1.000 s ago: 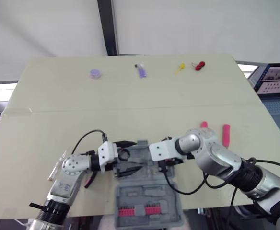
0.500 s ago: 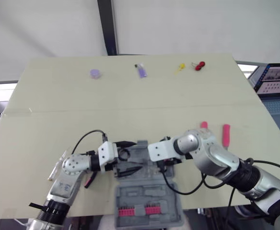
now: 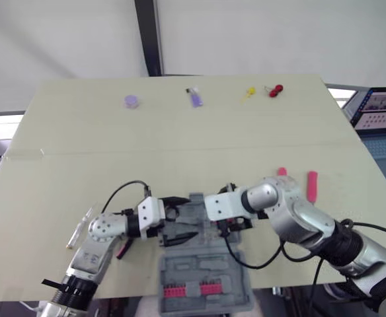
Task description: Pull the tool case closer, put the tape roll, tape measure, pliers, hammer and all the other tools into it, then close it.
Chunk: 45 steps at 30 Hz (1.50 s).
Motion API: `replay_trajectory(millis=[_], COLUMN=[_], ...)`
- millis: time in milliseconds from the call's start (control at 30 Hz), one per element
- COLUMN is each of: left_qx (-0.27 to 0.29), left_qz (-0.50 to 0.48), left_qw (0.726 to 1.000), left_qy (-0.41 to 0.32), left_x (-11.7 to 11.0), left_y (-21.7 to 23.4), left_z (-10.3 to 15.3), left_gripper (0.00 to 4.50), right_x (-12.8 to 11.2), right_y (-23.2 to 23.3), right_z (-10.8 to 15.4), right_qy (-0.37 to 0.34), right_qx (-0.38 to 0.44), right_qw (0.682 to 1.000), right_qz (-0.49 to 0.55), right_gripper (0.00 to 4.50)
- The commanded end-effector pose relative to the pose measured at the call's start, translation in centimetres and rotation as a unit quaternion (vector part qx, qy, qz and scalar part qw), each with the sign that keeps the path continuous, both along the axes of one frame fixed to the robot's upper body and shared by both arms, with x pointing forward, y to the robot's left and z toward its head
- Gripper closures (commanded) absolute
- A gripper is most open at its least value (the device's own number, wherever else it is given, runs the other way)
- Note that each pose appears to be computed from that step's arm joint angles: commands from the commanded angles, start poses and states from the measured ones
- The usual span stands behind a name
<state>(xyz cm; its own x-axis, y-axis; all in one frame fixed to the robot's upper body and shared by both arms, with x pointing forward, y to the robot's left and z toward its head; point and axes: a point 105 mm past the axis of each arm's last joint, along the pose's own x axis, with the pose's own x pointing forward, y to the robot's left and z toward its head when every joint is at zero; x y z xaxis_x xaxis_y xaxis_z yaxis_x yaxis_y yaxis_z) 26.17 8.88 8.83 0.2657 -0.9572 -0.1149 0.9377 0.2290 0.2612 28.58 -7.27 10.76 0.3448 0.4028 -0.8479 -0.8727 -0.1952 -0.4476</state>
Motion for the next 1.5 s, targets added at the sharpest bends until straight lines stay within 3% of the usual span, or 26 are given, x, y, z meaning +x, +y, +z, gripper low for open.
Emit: replay_trajectory(millis=[33,133,167,233,367,733,1033,1500], left_qx=[-0.005,-0.006,-0.006,-0.006,-0.003,-0.001,0.004,0.010], left_qz=[-0.009,-0.010,-0.010,-0.010,-0.012,-0.011,-0.003,-0.002], left_qw=[1.000,1.000,1.000,1.000,1.000,1.000,1.000,1.000], left_qy=[-0.016,-0.016,-0.016,-0.016,-0.019,-0.021,-0.025,-0.025], left_x=[-0.2,-0.1,0.0,0.1,0.4,0.6,0.9,0.9], left_y=[-0.5,-0.5,-0.5,-0.5,-0.5,-0.3,0.0,0.4], left_z=[0.6,0.6,0.6,0.6,0.7,0.8,1.0,1.2], left_gripper=[0.00,0.00,0.00,0.00,0.00,0.00,0.00,0.00], right_x=[-1.1,-1.1,-0.9,-0.6,-0.3,1.3,1.4,0.4], right_y=[-0.1,-0.6,-1.1,-1.9,-2.0,-2.6,-4.0,-6.1], right_z=[1.9,2.4,2.3,2.2,1.6,0.0,-2.2,-10.0], right_qy=[0.009,0.015,0.012,0.004,0.000,-0.004,0.052,0.136], right_qx=[0.048,0.086,0.098,0.119,0.180,0.271,0.300,0.303], right_qw=[0.999,0.996,0.995,0.993,0.983,0.963,0.952,0.937], right_qz=[0.013,0.013,0.008,0.013,0.029,0.004,-0.023,-0.107], right_gripper=[0.04,0.04,0.27,0.87,2.84,2.84,2.84,2.84])
